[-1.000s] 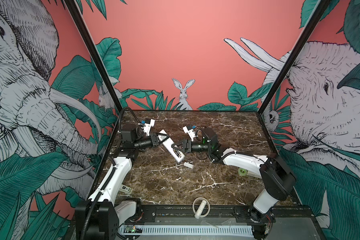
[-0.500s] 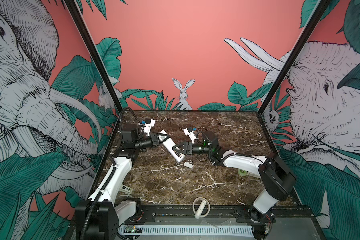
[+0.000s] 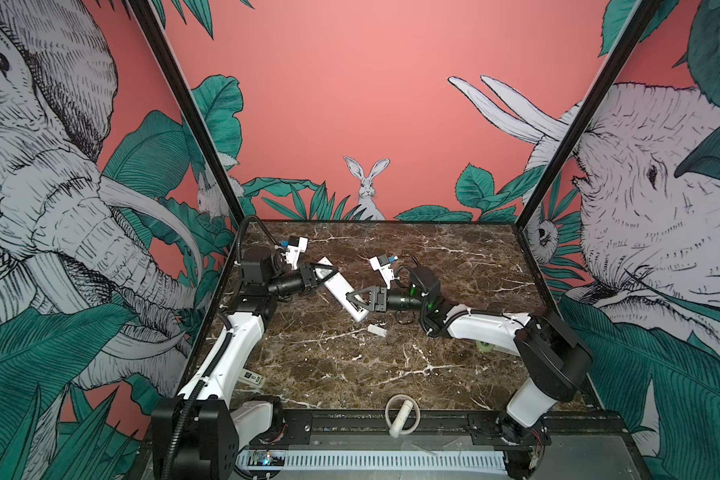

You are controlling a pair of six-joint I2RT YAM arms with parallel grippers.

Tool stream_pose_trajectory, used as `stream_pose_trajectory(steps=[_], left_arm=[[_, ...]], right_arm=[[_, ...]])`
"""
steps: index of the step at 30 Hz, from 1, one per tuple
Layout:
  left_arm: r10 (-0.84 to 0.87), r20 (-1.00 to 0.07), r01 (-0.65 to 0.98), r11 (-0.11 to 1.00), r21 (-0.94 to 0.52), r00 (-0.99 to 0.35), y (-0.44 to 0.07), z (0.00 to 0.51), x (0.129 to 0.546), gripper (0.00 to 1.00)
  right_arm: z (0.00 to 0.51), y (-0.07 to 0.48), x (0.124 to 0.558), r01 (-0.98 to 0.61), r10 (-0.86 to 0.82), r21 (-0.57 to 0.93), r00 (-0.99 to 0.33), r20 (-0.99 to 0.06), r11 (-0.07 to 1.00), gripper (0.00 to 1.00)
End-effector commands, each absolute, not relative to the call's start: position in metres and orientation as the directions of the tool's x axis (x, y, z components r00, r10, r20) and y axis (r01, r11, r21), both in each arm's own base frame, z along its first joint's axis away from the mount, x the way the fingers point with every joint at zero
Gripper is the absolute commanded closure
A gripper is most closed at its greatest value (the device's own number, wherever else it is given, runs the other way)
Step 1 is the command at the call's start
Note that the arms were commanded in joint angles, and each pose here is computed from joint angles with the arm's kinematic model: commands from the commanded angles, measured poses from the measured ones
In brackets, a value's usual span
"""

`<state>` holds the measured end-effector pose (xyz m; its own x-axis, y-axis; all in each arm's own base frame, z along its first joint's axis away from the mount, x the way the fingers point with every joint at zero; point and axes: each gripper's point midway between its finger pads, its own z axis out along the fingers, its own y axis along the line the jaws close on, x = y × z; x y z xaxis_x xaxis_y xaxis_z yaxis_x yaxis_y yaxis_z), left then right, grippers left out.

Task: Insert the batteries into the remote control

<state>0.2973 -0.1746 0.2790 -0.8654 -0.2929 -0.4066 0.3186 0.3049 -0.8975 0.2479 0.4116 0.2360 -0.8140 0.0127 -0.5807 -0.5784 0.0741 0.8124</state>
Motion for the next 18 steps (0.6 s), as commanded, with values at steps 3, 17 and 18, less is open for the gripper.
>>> stream_pose_trajectory(steps=[3, 17, 18], left_arm=[[-0.298, -0.496, 0.431, 0.26, -0.864, -0.816, -0.173, 0.321, 0.298, 1.0], [-0.296, -0.503, 0.411, 0.321, -0.853, -0.812, -0.167, 0.305, 0.304, 1.0], [-0.292, -0.505, 0.409, 0.333, -0.85, -0.812, -0.167, 0.303, 0.303, 1.0]], right_arm=[[0.181, 0.404, 0.235, -0.525, -0.081, 0.826, -0.85, -0.52, 0.207, 0.61], [0.151, 0.371, 0.221, -0.537, -0.187, 0.738, -0.841, -0.508, 0.409, 0.45], [0.15, 0.368, 0.222, -0.539, -0.193, 0.726, -0.839, -0.51, 0.426, 0.43]])
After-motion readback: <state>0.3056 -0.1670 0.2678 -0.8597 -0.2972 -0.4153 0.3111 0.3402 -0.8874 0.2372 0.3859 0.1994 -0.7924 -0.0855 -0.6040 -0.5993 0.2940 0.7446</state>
